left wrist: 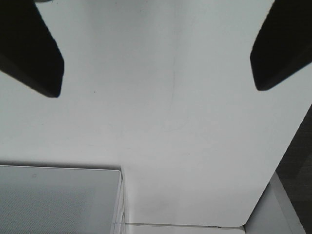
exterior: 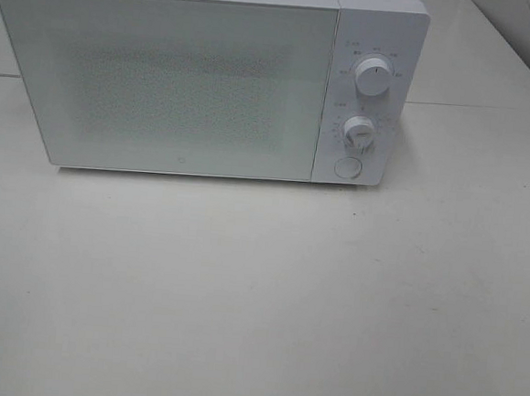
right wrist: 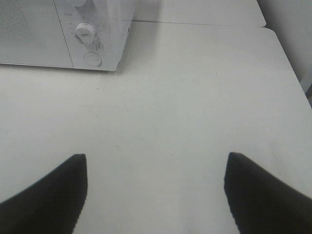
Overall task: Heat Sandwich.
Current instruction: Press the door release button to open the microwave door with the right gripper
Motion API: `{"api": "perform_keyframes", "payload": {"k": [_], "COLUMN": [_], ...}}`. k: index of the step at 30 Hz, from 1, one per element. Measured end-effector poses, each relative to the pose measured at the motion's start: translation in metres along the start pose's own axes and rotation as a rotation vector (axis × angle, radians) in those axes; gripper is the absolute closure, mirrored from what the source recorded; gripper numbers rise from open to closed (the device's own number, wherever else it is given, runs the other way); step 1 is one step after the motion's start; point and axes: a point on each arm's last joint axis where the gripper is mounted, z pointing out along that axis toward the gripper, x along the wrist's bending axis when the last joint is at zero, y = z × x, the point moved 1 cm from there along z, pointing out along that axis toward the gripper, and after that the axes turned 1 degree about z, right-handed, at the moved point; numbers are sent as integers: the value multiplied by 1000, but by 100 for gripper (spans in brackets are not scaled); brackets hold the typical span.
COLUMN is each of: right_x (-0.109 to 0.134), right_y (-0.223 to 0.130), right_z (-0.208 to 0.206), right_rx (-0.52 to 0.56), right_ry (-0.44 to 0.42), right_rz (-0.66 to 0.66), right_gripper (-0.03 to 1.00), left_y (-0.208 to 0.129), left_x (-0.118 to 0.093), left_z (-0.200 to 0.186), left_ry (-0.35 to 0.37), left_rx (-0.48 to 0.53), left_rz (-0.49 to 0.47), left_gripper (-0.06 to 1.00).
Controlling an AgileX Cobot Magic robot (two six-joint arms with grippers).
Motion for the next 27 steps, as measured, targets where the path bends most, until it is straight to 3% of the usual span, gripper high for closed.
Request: {"api": "perform_keyframes", "payload": {"k": [4, 11, 27], "right_x": [0, 0, 0], "right_y": [1, 23, 62], "right_z": [0, 2, 54], "right_rx": [-5, -110, -219], "right_ry": [0, 0, 4], "right_rz": [2, 6, 12], "right_gripper": [21, 21, 22], "left_y": [0, 0, 0], "left_x": [0, 0, 0], "left_z": [0, 0, 0], "left_ry": [0, 0, 0], "left_rx": [0, 0, 0], "left_rz": [0, 0, 0], "left_gripper": [-5, -5, -5]}}
